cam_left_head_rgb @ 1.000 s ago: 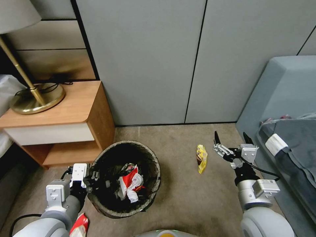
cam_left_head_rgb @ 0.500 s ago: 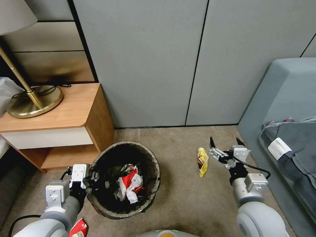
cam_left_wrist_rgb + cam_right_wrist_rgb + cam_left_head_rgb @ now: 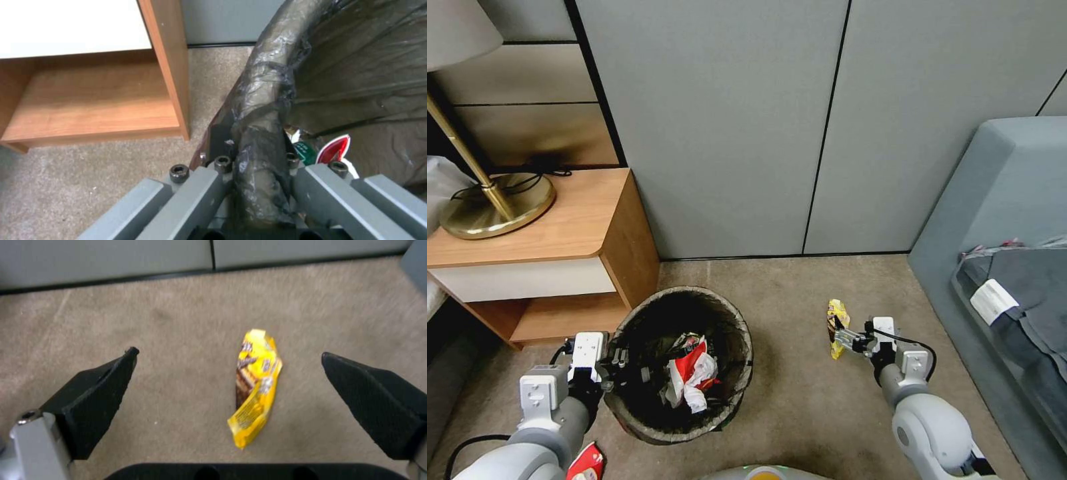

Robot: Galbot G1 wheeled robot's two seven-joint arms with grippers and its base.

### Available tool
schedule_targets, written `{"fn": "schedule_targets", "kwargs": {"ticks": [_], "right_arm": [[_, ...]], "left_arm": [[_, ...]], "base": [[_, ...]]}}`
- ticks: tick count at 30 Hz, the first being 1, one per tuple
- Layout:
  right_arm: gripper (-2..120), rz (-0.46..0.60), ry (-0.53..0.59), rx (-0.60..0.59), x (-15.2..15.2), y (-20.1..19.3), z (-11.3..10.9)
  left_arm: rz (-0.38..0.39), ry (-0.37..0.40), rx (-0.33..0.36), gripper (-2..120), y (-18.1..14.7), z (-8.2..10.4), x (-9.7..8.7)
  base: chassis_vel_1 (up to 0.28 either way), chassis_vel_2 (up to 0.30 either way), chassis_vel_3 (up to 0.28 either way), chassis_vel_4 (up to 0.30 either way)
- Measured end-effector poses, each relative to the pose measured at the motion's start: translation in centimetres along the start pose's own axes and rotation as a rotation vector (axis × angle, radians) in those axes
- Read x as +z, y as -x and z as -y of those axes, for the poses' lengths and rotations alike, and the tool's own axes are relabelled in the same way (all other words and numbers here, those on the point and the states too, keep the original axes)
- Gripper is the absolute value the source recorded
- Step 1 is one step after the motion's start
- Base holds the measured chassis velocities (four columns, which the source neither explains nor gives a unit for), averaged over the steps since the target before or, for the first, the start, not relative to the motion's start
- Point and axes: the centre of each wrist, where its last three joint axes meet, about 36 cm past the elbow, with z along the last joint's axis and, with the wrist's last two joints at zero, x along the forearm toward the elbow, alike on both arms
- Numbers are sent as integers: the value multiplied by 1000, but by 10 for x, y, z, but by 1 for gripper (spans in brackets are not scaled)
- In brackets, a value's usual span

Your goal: Pick up the trash bin, then pick up the garbage from the floor and place it into the trash bin.

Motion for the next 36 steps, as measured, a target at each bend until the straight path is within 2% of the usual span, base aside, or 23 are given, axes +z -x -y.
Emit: {"fn": "schedule_targets", "kwargs": {"ticks": [14, 28, 36], "right_arm": [[100, -125, 34, 85, 28, 78, -4], [100, -156, 22, 132, 40, 136, -21], [100, -200, 11, 165, 56, 160, -17]], "left_arm": [[-7, -4, 3, 1, 0, 1, 2], [-9, -3, 3, 1, -1, 2, 2], [-12, -1, 2, 1, -1, 1, 3]], "base": [[0, 0, 0, 0], [0, 0, 0, 0], [0, 0, 0, 0]]}}
